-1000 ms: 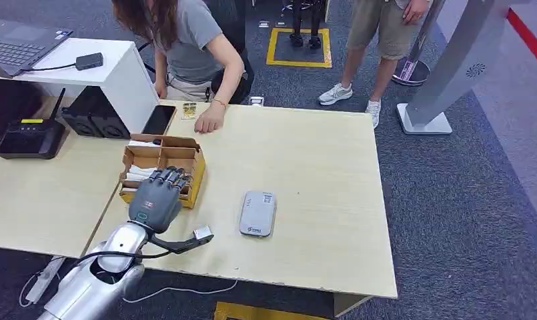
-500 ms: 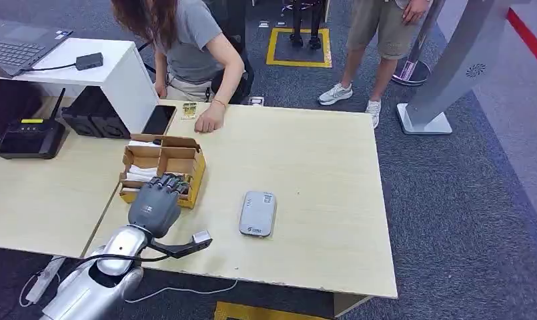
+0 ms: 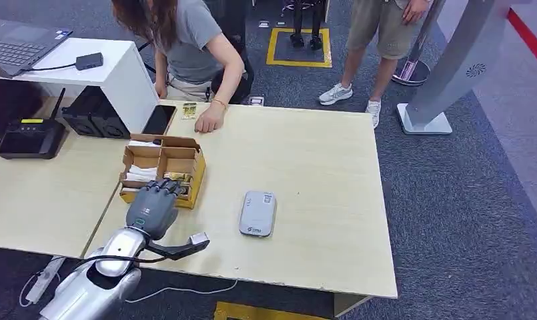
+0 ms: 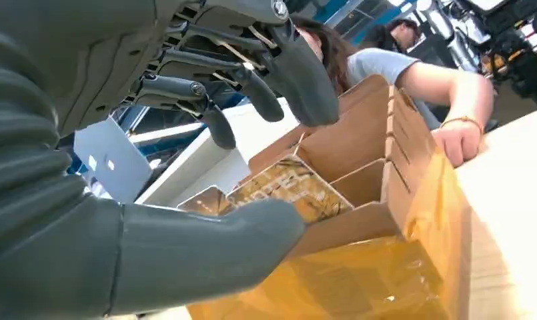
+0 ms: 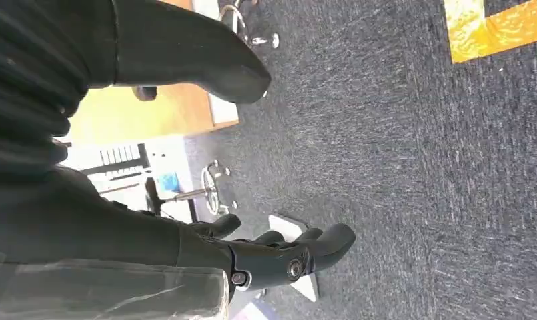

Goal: Pass the card to the sensor for recognition and then transmit it.

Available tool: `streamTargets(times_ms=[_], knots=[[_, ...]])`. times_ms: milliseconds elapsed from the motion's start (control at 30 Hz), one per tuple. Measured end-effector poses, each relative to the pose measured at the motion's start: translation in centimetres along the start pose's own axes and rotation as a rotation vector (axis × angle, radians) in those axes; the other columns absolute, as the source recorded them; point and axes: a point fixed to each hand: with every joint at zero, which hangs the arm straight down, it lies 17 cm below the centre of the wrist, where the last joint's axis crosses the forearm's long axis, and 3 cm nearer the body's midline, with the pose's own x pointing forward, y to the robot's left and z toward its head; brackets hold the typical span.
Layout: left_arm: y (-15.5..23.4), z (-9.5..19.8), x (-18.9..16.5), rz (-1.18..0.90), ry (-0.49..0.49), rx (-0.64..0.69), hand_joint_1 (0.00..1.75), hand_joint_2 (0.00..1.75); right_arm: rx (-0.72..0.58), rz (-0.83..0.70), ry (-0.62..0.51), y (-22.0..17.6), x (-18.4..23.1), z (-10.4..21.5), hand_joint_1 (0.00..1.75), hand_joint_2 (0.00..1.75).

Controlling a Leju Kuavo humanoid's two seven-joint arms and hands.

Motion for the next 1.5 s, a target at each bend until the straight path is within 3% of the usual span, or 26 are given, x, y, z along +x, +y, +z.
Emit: streamTargets(times_ms=[533, 1133, 1200, 1233, 1300, 1433, 1467, 1500], knots=[[-0.8, 0.5, -3.4, -0.113, 0.121, 0.012, 0.61, 1.75, -0.003, 0.015, -0.004, -0.1, 0.0, 0.0, 0.0, 1.75], [-2.0, 0.6, -5.2, -0.137, 0.185, 0.006, 0.75, 1.75, 0.002, 0.041, -0.02, 0.1, 0.3, 0.0, 0.0, 1.75], [-2.1, 0.5, -5.1, -0.133, 0.185, 0.009, 0.91, 1.75, 0.002, 0.041, -0.023, 0.1, 0.4, 0.0, 0.0, 1.75], [-2.1, 0.5, -5.1, -0.134, 0.186, 0.009, 1.43, 1.75, 0.002, 0.041, -0.024, 0.1, 0.4, 0.0, 0.0, 1.75], [-2.1, 0.4, -4.9, -0.136, 0.184, 0.015, 1.55, 1.75, 0.002, 0.042, -0.026, 0.1, 0.4, 0.0, 0.0, 1.75], [-1.6, 0.1, -4.2, -0.123, 0.172, 0.043, 1.38, 1.75, 0.002, 0.048, -0.036, 0.1, 0.6, 0.1, 0.0, 1.75], [-1.4, 0.0, -4.1, -0.119, 0.171, 0.052, 1.47, 1.75, 0.002, 0.048, -0.039, 0.1, 0.6, 0.1, 0.0, 1.75], [-1.2, -0.1, -3.9, -0.115, 0.17, 0.061, 1.68, 1.75, 0.002, 0.051, -0.045, 0.1, 0.8, 0.1, 0.0, 1.75]])
